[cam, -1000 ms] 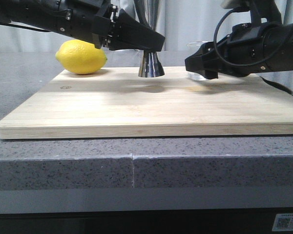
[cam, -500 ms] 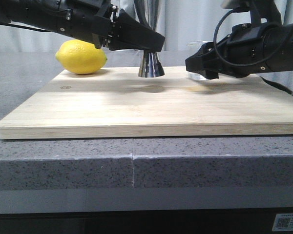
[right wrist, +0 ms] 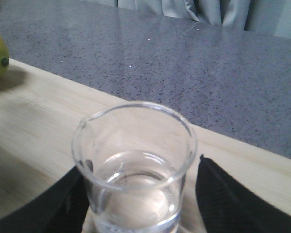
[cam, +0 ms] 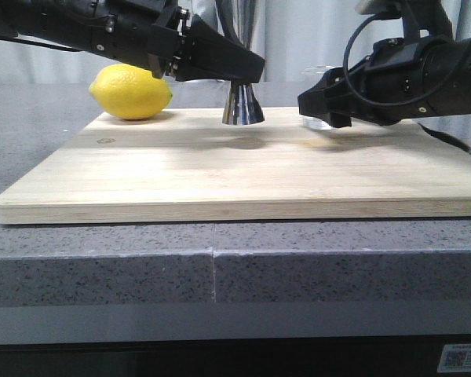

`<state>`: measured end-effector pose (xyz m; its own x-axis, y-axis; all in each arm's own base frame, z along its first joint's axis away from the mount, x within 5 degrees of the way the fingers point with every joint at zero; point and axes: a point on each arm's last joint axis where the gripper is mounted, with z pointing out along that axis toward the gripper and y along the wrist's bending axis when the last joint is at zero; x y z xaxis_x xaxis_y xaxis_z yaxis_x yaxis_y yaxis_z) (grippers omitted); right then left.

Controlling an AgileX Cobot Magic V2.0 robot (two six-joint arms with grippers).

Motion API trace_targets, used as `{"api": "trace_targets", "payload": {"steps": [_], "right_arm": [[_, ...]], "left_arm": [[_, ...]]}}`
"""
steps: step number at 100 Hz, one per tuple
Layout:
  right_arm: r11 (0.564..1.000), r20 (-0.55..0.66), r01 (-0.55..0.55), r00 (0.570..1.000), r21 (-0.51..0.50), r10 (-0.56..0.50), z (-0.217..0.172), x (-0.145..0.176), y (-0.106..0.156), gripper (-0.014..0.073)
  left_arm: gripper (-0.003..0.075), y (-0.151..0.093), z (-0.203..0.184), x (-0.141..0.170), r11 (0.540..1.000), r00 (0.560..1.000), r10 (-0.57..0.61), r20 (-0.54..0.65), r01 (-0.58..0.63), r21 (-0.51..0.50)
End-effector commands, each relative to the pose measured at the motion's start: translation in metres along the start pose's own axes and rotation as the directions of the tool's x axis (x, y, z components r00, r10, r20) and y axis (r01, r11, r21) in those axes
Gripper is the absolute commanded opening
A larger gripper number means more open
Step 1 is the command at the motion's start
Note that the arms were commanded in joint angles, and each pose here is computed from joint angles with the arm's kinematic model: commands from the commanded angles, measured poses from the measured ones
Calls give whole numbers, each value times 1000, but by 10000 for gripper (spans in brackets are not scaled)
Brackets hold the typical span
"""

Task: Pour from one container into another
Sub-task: 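Close the right gripper around the glass beaker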

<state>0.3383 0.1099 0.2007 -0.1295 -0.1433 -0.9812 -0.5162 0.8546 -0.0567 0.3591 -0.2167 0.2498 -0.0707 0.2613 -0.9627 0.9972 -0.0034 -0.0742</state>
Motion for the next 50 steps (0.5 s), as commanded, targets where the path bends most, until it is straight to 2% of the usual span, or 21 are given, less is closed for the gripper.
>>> {"api": "trace_targets", "payload": {"steps": [1,19,34,50], "right_arm": [[1000,135,17,991,-8,-15,-3,-28,0,415],[1000,135,17,991,-8,-15,-3,-28,0,411],[1000,134,15,991,-11,-13,-3,-28,0,328],[1000,132,23,991,-18,-21,-3,-27,1,317]], "left_arm": [[-10,-9,-11,-34,998,992,47,115,-50,28],[-10,-10,-11,-34,998,992,47,116,-50,29],[-10,-10,-11,-34,998,992,47,116,-50,30],[-10,-10,-11,-34,998,992,47,117,-51,32]]}}
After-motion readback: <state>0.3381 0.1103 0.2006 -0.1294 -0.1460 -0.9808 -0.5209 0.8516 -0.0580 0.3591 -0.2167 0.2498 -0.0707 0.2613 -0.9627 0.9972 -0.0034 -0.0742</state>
